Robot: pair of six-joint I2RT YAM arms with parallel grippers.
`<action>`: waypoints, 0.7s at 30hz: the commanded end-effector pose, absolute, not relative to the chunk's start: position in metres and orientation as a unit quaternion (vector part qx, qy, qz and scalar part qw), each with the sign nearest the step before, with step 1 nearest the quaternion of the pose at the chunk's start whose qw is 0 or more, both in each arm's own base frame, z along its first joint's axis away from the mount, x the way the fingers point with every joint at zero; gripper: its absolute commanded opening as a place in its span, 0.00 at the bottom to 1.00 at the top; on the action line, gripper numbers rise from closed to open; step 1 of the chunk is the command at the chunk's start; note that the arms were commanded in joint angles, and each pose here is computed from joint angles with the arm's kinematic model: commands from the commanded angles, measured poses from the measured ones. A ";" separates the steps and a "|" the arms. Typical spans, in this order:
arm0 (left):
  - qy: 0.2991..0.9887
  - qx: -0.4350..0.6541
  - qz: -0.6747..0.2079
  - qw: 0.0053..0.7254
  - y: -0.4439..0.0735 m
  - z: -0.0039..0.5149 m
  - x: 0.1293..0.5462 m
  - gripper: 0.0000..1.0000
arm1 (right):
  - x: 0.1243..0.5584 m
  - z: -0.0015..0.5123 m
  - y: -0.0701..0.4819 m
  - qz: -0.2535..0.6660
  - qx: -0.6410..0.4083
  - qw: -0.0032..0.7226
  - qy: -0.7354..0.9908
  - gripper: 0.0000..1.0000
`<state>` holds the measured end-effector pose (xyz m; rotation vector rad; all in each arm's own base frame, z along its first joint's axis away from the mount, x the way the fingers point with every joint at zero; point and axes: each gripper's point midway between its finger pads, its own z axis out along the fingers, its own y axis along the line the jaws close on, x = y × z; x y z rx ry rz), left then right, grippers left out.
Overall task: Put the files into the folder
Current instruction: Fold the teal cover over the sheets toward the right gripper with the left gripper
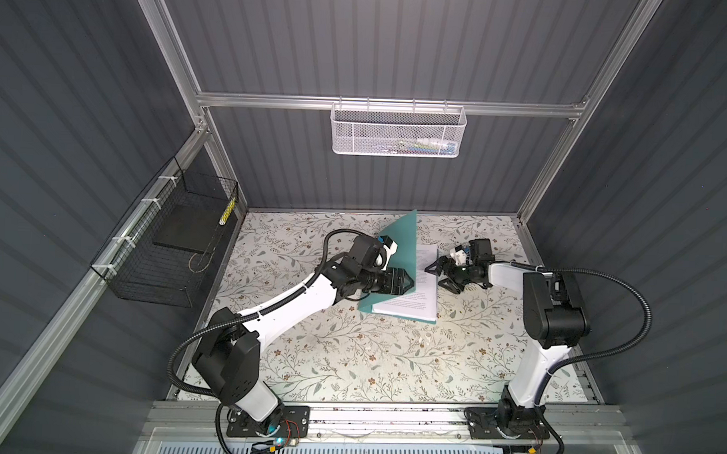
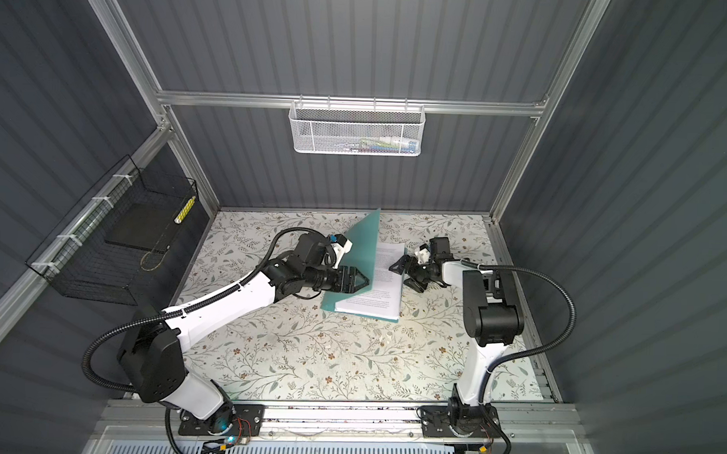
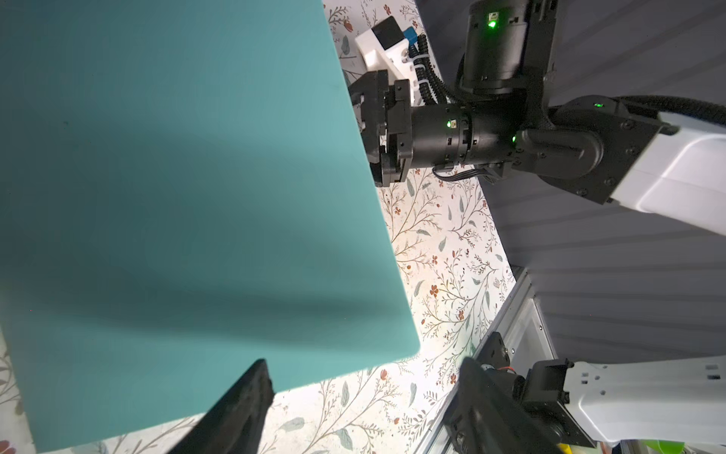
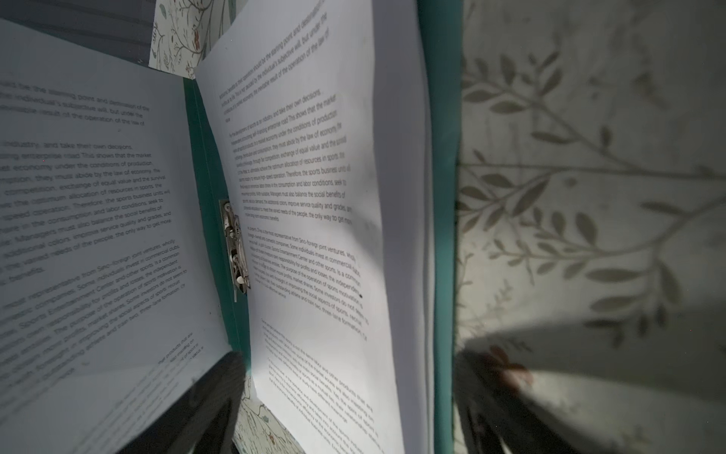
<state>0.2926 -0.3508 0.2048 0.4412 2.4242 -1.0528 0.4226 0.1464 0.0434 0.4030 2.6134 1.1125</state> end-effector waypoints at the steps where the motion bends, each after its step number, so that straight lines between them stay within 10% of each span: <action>1: 0.872 0.169 -0.382 0.256 -0.352 0.227 0.300 0.76 | 0.406 0.036 0.142 0.361 0.158 0.111 0.912 0.85; 21: 0.891 0.101 -0.297 0.327 -0.258 0.181 0.359 0.76 | 0.425 0.034 0.118 0.290 0.214 0.132 0.924 0.86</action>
